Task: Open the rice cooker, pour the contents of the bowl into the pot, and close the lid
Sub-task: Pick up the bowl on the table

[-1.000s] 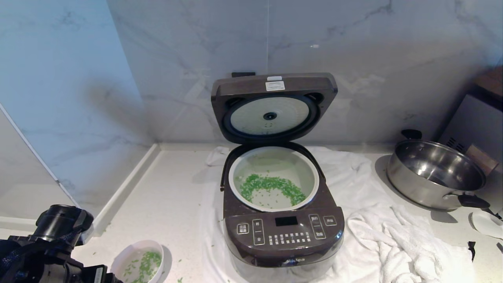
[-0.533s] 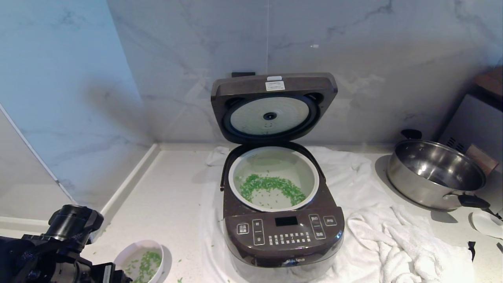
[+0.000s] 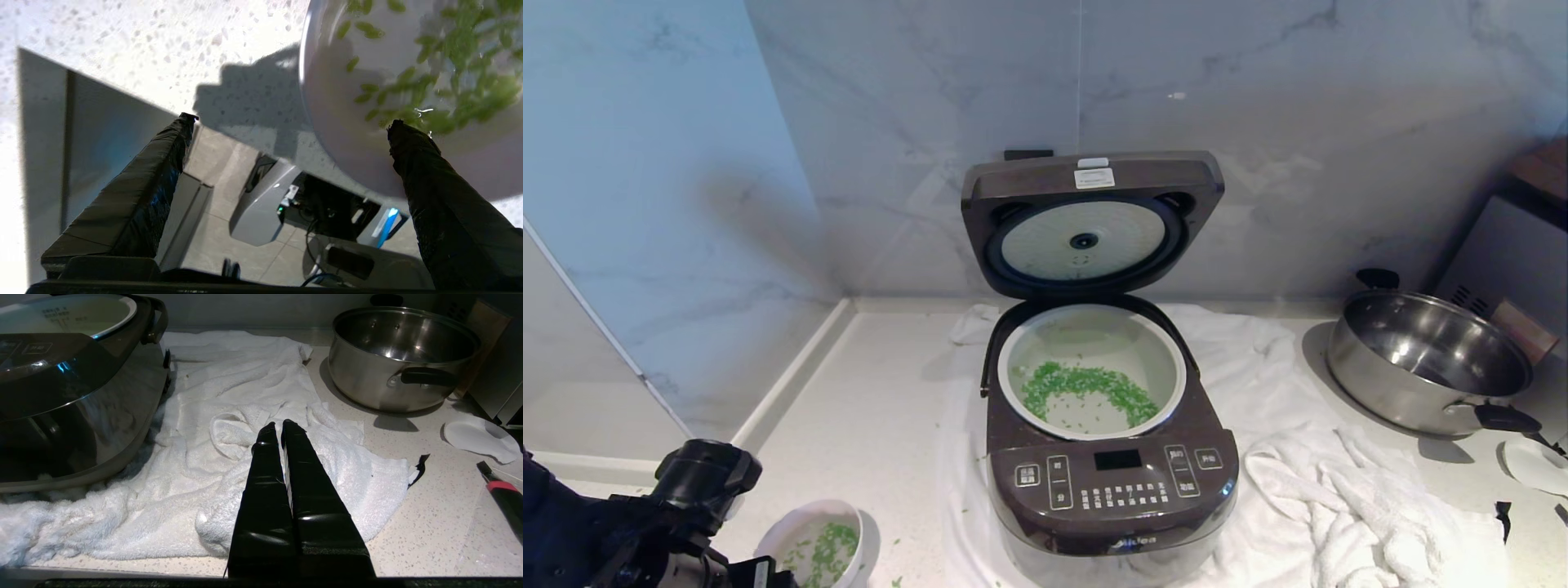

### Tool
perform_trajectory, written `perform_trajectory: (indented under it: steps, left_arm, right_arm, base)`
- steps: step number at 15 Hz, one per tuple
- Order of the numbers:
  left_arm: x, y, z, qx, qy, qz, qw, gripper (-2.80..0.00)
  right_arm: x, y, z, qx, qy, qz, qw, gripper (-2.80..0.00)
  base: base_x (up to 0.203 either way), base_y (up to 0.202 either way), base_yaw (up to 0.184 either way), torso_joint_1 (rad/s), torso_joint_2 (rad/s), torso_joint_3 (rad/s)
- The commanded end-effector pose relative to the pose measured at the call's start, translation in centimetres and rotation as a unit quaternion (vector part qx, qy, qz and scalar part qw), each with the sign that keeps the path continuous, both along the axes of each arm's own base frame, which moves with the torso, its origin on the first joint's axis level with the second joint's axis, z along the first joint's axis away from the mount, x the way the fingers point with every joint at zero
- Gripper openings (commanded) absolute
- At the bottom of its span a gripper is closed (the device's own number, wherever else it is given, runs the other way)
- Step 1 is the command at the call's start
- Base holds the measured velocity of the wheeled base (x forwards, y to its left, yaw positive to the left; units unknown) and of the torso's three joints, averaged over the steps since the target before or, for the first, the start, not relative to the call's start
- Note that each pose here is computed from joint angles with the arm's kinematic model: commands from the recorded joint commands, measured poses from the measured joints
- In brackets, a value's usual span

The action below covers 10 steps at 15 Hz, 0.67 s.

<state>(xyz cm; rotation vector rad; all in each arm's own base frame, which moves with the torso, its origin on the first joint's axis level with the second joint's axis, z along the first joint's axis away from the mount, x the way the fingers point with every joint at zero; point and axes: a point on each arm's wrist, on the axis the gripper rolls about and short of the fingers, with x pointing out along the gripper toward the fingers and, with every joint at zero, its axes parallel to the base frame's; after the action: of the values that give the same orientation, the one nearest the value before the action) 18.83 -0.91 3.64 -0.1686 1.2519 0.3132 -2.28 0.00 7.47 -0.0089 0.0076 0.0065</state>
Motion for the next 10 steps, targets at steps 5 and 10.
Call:
perform_trajectory:
  steps: [5,10]
  left_arm:
    - [0.41,-0.22,-1.25,-0.005,0.004,0.012,0.9999,-2.80]
    - [0.21,-0.58,-1.57,-0.005,0.013,0.008,0.9999,-2.80]
  right_arm:
    - [0.00,0.00,0.00,0.000,0.000,0.001,1.000,-2.80]
    - [0.00,0.00,0.00,0.000,0.000,0.001,1.000,-2.80]
  base:
    - [0.000,0.000,0.000,0.000,0.00,0.000]
    - [0.000,0.000,0.000,0.000,0.00,0.000]
